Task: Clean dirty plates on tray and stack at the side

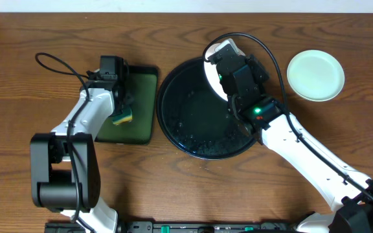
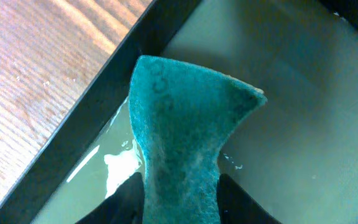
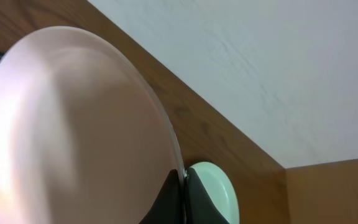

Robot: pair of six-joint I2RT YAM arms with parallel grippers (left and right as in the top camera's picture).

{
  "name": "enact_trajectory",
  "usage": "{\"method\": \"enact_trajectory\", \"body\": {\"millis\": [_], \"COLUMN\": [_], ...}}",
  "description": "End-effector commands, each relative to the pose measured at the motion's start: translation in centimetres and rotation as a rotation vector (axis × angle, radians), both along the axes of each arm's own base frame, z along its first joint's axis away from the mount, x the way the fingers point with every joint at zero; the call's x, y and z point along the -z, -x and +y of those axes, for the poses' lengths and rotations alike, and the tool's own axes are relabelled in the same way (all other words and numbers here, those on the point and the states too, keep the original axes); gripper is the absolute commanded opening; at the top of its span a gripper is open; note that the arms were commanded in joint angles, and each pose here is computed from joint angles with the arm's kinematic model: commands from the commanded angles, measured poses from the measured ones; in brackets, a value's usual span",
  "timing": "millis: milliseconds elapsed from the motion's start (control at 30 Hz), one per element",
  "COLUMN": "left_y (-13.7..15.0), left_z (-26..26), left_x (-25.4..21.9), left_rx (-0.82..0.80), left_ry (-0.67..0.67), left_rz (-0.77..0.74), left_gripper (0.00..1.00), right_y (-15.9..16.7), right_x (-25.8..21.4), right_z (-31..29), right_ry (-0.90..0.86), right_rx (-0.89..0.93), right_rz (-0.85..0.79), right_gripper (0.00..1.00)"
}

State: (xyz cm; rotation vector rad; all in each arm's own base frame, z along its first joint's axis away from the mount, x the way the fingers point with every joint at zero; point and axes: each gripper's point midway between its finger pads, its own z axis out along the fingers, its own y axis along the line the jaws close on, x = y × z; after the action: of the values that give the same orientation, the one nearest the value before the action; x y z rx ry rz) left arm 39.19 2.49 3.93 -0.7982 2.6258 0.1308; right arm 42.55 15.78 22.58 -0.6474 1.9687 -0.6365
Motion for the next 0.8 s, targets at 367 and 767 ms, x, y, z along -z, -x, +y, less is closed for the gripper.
{"method": "enact_trajectory", "body": {"millis": [367, 767], "left_y": [0.7, 1.1], "left_z": [0.2, 0.2], "left_x": [-15.4, -16.2], "left_rx": [0.022, 0.022], "left_ry": [-0.008, -0.007], "left_rz": [-0.381, -0.398], "left_gripper": [0.77, 0.79], "right_y": [0.9, 0.3], "right_x": [-4.9, -3.9], "right_z": [-0.9, -2.5], "right_ry": [0.384, 0.021], "right_rx": [0.036, 0.184], "right_rz": [-0.096, -0.159], "right_gripper": [0.01, 0.01]}}
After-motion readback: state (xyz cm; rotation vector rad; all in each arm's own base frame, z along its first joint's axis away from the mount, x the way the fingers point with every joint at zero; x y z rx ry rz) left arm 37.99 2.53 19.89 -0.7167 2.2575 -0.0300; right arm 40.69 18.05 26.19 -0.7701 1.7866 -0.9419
